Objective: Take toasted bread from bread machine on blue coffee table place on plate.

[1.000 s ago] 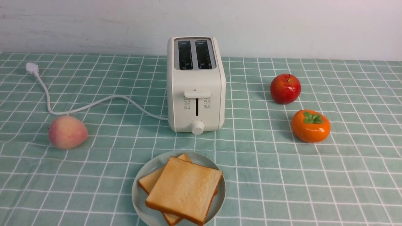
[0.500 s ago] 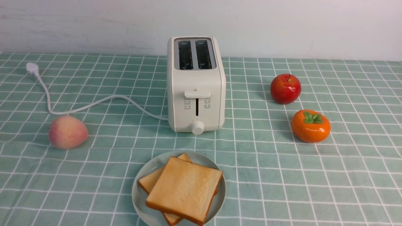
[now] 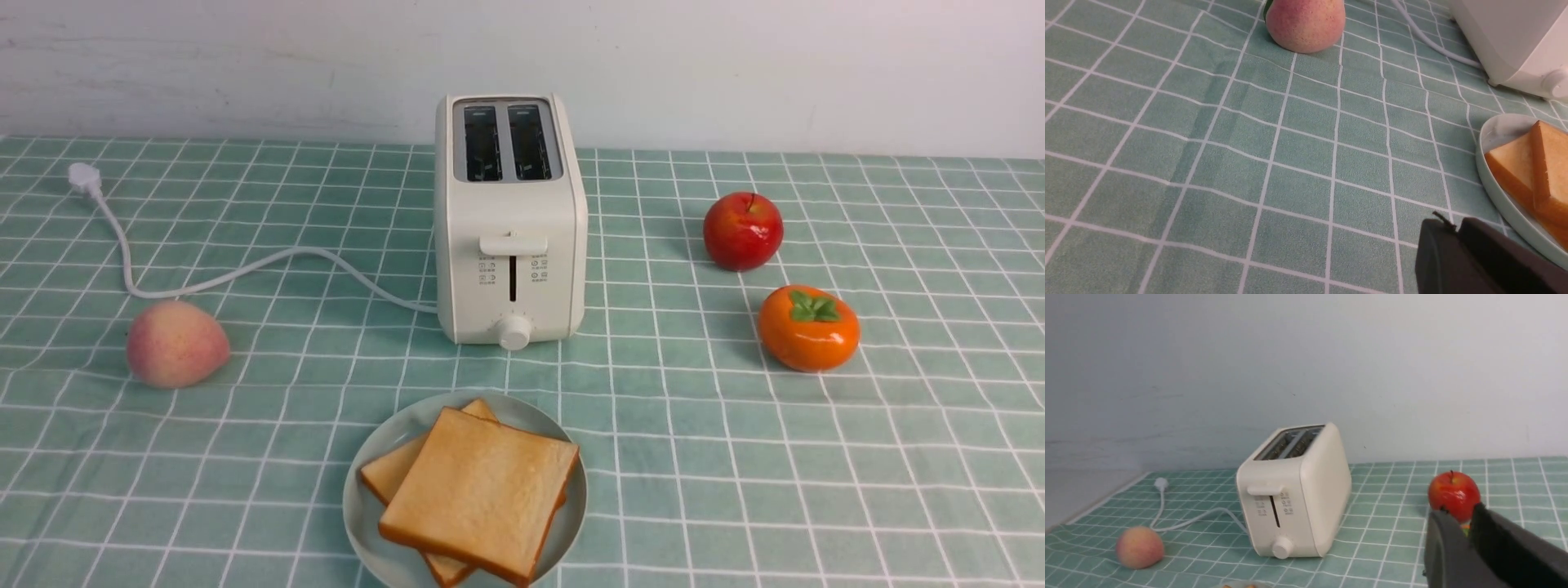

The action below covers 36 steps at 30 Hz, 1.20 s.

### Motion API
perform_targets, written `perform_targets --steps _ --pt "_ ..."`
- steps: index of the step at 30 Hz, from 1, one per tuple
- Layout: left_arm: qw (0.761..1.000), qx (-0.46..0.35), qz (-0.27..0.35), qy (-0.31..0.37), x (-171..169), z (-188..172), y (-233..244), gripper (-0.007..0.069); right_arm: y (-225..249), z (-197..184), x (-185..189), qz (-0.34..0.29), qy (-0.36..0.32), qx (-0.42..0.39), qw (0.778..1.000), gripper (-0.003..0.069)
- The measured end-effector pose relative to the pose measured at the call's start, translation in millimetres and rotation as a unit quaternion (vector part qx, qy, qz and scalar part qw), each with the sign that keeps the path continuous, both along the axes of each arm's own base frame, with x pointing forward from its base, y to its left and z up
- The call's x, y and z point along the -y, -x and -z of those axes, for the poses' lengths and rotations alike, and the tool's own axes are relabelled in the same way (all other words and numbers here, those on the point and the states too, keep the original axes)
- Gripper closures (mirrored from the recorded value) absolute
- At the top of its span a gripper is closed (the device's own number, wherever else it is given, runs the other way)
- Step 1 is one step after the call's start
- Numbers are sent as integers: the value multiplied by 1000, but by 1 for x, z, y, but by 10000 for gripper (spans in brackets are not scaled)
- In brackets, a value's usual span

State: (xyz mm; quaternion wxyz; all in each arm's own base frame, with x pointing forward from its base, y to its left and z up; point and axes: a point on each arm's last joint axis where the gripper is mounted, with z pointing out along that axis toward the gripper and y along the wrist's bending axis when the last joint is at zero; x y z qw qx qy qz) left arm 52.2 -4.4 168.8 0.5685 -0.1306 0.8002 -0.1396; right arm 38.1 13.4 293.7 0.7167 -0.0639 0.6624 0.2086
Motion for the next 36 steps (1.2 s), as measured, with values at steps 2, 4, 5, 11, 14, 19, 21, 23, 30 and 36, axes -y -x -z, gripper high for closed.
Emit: perform_targets --steps 2,4,5,11,14,19,21,23,30,36 --pt "1000 0 0 0 0 0 0 568 -2 6 -2 -7 8 3 1000 561" --pt "1000 0 0 0 0 0 0 566 -3 10 -3 -9 14 -1 1000 559" --pt "1000 0 0 0 0 0 0 564 -4 13 -4 -9 17 -4 1000 557" --pt "1000 0 0 0 0 0 0 554 -7 32 -4 0 37 -21 999 551" --pt "1000 0 0 0 0 0 0 554 -11 52 -1 46 47 -41 997 547" --pt "1000 0 0 0 0 0 0 552 -18 99 9 144 69 -117 980 538" --pt "1000 -1 0 0 0 0 0 552 -15 118 15 189 78 -181 962 533" --pt "1000 0 0 0 0 0 0 552 -15 119 17 202 78 -187 958 533" --pt "1000 0 0 0 0 0 0 547 -14 119 19 215 77 -190 955 527" --pt "1000 0 0 0 0 0 0 539 -14 119 19 215 77 -190 955 519"
